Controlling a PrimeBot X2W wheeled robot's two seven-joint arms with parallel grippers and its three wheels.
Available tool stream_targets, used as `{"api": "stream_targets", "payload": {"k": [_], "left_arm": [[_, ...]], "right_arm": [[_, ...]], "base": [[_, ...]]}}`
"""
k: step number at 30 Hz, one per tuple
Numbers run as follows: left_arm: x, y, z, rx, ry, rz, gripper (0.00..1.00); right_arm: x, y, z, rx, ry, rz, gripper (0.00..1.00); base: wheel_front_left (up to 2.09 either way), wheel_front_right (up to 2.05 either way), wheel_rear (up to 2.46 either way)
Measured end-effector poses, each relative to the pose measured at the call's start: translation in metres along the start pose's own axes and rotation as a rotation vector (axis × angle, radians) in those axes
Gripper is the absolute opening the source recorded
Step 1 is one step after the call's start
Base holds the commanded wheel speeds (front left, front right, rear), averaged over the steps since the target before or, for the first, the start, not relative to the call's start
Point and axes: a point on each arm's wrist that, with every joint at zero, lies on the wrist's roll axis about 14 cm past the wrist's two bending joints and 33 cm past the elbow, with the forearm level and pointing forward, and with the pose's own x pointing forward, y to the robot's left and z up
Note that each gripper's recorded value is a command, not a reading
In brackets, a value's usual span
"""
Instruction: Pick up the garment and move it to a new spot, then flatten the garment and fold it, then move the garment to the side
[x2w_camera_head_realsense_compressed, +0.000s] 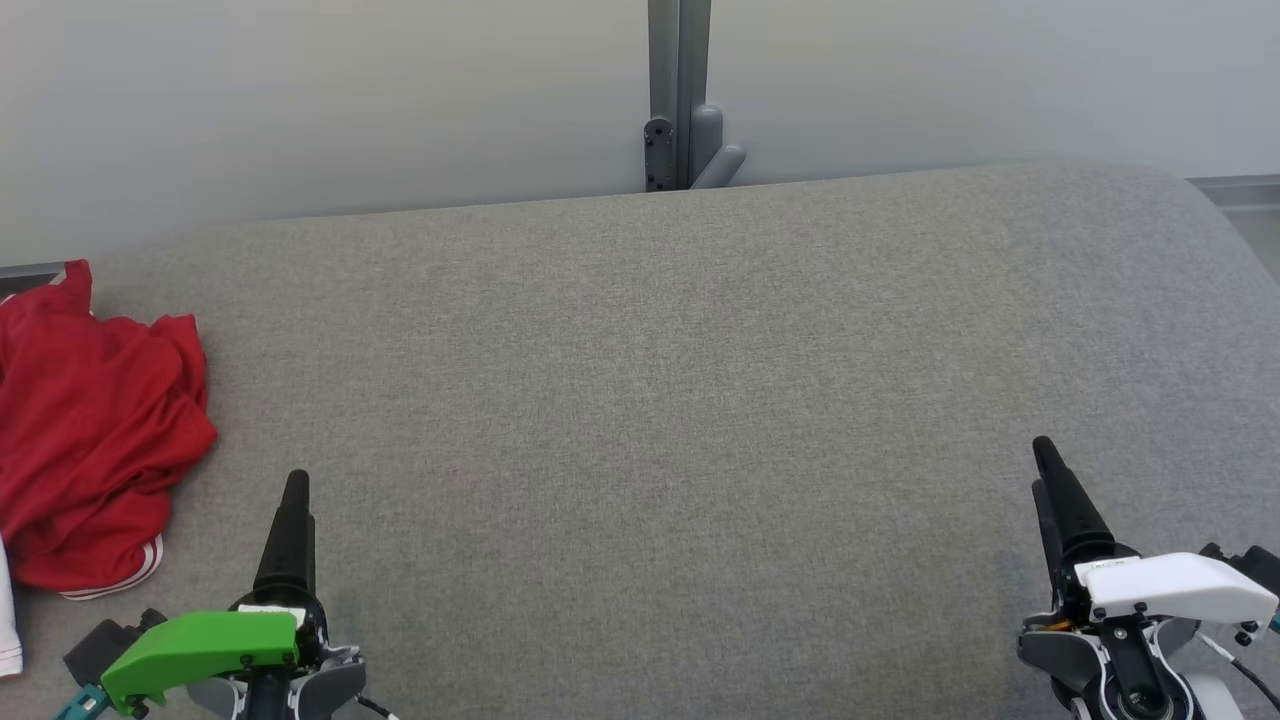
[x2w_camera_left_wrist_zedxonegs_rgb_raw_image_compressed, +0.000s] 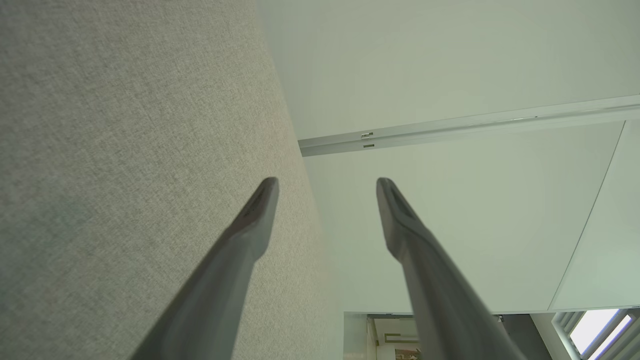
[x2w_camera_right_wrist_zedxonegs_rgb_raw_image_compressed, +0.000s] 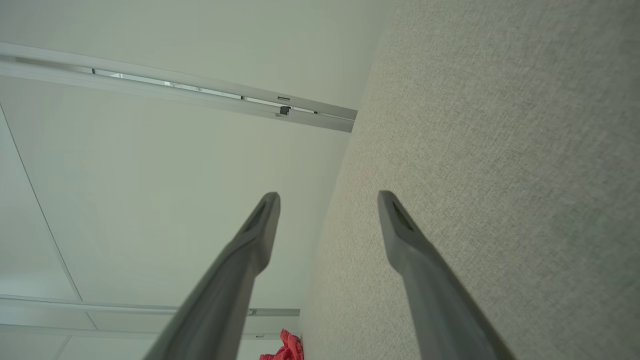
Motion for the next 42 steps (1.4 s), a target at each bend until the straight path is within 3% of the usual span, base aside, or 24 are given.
{"api": "stream_targets", "payload": {"k": [19, 28, 42], "left_arm": [[-0.004, 0.001, -0.002, 0.475, 0.015, 0.007, 1.00], [-0.007, -0.002, -0.004, 0.694, 0.018, -0.010, 1.00], [-0.016, 0.008, 0.001, 0.891, -0.001, 0.006, 1.00]], "right_arm": [[0.002, 0.027, -0.004, -0.535, 0.009, 0.095, 1.00], [-0.001, 0.032, -0.012, -0.710, 0.025, 0.132, 1.00], [-0.004, 0.034, -0.021, -0.896, 0.028, 0.169, 1.00]], "base": [[0.00, 0.00, 0.00], [0.00, 0.00, 0.00], [0.00, 0.00, 0.00]]}}
